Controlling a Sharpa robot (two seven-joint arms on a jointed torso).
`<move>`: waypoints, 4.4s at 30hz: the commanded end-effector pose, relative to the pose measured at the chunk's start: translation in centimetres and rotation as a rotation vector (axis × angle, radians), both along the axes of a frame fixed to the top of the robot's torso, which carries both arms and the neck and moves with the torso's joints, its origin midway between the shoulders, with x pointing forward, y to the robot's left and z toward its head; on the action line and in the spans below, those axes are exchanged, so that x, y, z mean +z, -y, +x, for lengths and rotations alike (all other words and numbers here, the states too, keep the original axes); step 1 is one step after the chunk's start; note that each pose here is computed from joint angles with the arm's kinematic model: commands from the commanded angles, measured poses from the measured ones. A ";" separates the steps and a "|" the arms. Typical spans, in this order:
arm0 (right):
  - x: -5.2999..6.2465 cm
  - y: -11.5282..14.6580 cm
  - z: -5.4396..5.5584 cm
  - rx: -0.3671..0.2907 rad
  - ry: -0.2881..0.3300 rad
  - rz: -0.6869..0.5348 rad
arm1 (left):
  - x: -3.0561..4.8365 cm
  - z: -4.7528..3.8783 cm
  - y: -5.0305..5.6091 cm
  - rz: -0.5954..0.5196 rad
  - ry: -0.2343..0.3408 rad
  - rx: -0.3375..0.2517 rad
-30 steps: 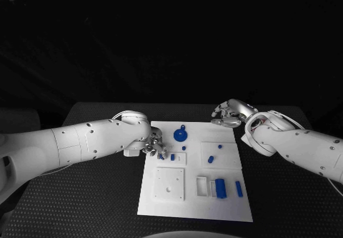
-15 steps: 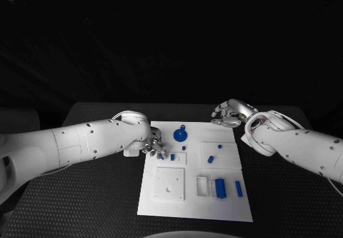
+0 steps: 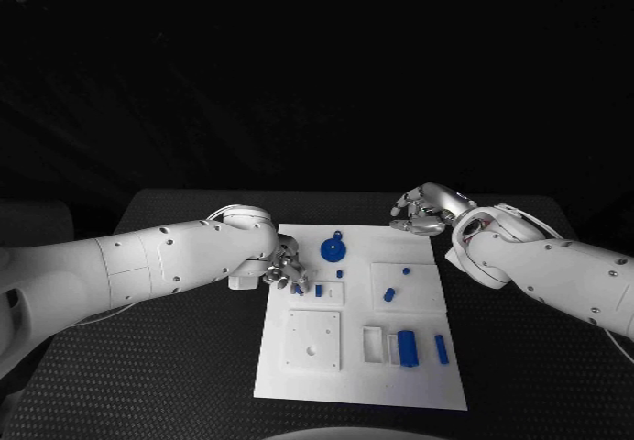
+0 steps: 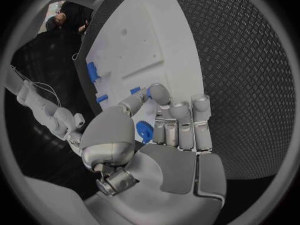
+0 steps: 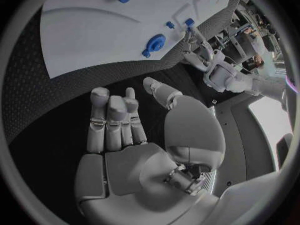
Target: Assemble the parts on the task board
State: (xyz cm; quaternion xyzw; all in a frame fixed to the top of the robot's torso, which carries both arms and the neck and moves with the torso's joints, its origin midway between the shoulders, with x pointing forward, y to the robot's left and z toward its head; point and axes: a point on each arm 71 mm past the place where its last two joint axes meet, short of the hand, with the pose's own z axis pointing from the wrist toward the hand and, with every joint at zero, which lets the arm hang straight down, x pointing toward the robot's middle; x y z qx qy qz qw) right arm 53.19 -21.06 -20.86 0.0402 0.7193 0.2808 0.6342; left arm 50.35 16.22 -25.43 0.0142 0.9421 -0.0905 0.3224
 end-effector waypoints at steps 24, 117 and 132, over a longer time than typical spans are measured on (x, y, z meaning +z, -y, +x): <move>-0.1 -0.1 -0.1 0.013 -0.008 -0.002 | 0.16 0.36 -0.1 -0.053 0.010 0.046; 1.0 -10.8 -8.0 0.450 0.122 0.156 | 4.42 -0.04 -2.7 -1.037 -0.182 0.051; 1.0 -10.6 -7.9 0.421 0.149 0.151 | 4.45 -0.02 -2.6 -1.043 -0.181 0.054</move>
